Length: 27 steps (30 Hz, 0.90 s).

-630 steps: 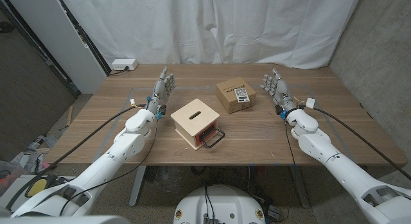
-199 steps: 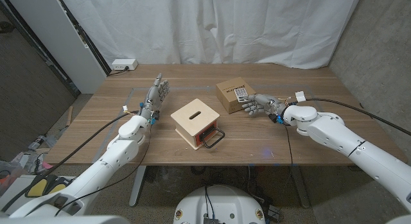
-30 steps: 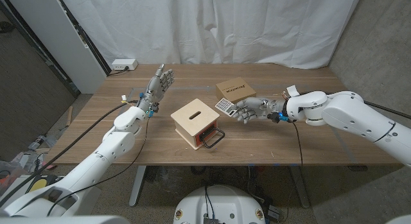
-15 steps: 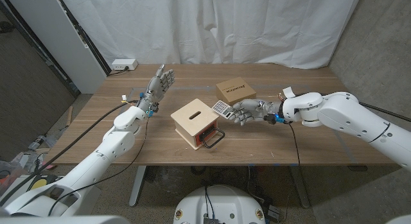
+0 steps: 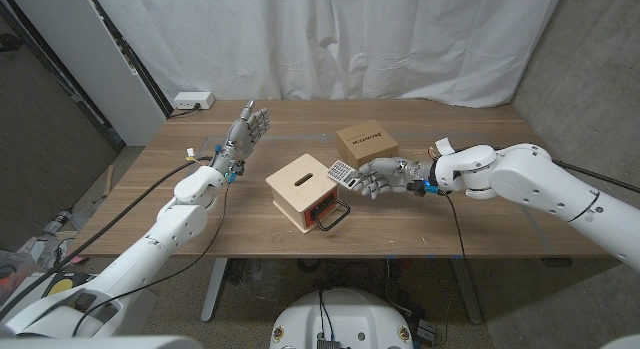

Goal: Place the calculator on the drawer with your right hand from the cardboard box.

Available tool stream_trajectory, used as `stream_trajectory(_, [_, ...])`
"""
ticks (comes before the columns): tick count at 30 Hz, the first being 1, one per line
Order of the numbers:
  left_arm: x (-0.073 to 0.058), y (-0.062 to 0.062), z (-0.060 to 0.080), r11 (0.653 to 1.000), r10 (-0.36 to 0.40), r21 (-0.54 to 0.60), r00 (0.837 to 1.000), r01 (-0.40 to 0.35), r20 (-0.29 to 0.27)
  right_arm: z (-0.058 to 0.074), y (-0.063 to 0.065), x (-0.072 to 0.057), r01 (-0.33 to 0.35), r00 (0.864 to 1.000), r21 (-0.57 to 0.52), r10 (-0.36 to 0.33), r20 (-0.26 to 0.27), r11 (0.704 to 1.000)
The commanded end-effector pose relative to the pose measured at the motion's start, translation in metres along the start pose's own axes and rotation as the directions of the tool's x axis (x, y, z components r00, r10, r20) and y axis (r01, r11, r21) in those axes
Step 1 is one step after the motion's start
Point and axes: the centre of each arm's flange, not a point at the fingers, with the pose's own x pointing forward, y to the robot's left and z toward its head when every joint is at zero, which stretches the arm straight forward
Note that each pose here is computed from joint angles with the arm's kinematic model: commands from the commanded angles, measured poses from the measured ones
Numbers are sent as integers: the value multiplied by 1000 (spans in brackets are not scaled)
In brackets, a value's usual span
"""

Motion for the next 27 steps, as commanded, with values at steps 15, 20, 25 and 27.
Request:
stream_trajectory(15, [-1, 1, -3, 1000, -13, -8, 1000, 13, -9, -1, 13, 9, -38, 998, -1, 38, -41, 999])
stream_trajectory(20, [-1, 2, -5, 1000, -13, -14, 1000, 13, -11, 3, 15, 12, -46, 998, -4, 46, -46, 999])
stream_trajectory(25, [-1, 2, -7, 1000, -15, -16, 1000, 15, -10, 4, 18, 14, -52, 998, -6, 52, -46, 999])
stream_trajectory(27, [-1, 2, -7, 1000, -16, -17, 1000, 16, -10, 4, 19, 16, -53, 997, -2, 53, -47, 999])
